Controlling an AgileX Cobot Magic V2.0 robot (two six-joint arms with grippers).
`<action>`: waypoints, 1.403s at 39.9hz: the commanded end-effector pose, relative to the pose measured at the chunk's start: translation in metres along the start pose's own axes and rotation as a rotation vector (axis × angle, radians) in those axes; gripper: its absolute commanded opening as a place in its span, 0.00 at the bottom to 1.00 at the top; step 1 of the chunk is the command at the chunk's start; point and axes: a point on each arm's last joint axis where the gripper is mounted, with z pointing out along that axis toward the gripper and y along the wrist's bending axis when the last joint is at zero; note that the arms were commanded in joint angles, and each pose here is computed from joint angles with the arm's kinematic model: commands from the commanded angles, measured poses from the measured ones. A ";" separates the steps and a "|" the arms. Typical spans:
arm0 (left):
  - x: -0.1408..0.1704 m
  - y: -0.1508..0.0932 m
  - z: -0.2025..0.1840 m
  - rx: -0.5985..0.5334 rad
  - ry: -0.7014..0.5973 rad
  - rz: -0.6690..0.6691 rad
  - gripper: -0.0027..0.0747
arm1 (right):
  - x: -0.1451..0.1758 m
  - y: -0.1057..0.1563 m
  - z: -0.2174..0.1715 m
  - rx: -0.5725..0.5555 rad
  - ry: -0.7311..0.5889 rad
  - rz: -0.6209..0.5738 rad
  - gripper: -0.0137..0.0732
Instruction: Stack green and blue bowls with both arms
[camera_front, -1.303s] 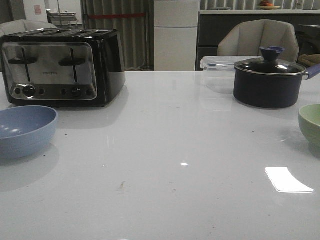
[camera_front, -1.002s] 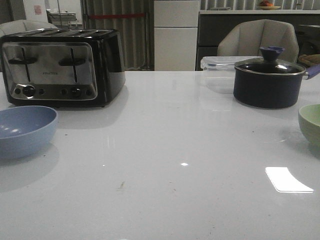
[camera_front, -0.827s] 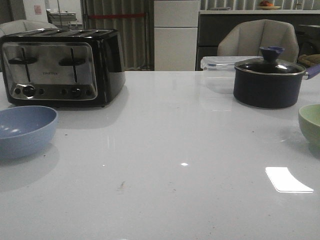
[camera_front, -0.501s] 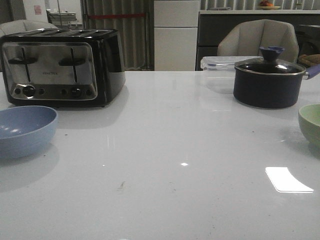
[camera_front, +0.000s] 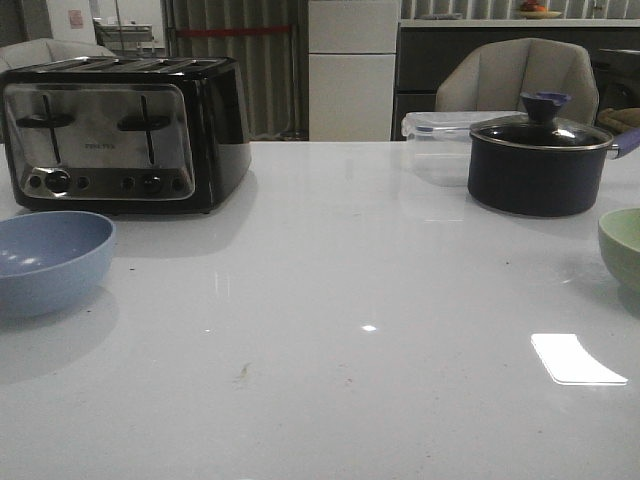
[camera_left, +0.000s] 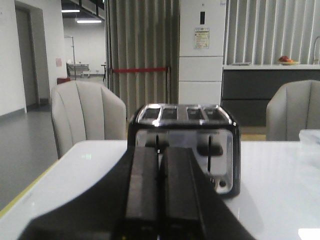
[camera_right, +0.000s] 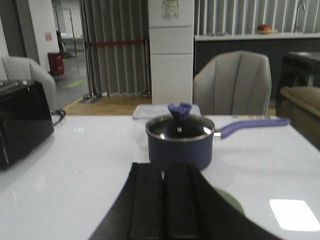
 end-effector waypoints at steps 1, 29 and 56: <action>-0.052 -0.001 -0.005 0.006 -0.118 -0.021 0.16 | -0.050 0.004 -0.006 0.000 -0.127 -0.022 0.17; -0.100 -0.005 0.051 0.031 0.568 -0.017 0.16 | -0.086 0.012 0.065 -0.049 0.611 -0.023 0.17; -0.069 -0.005 0.066 0.034 0.703 -0.019 0.60 | -0.061 0.006 0.083 -0.023 0.861 -0.072 0.62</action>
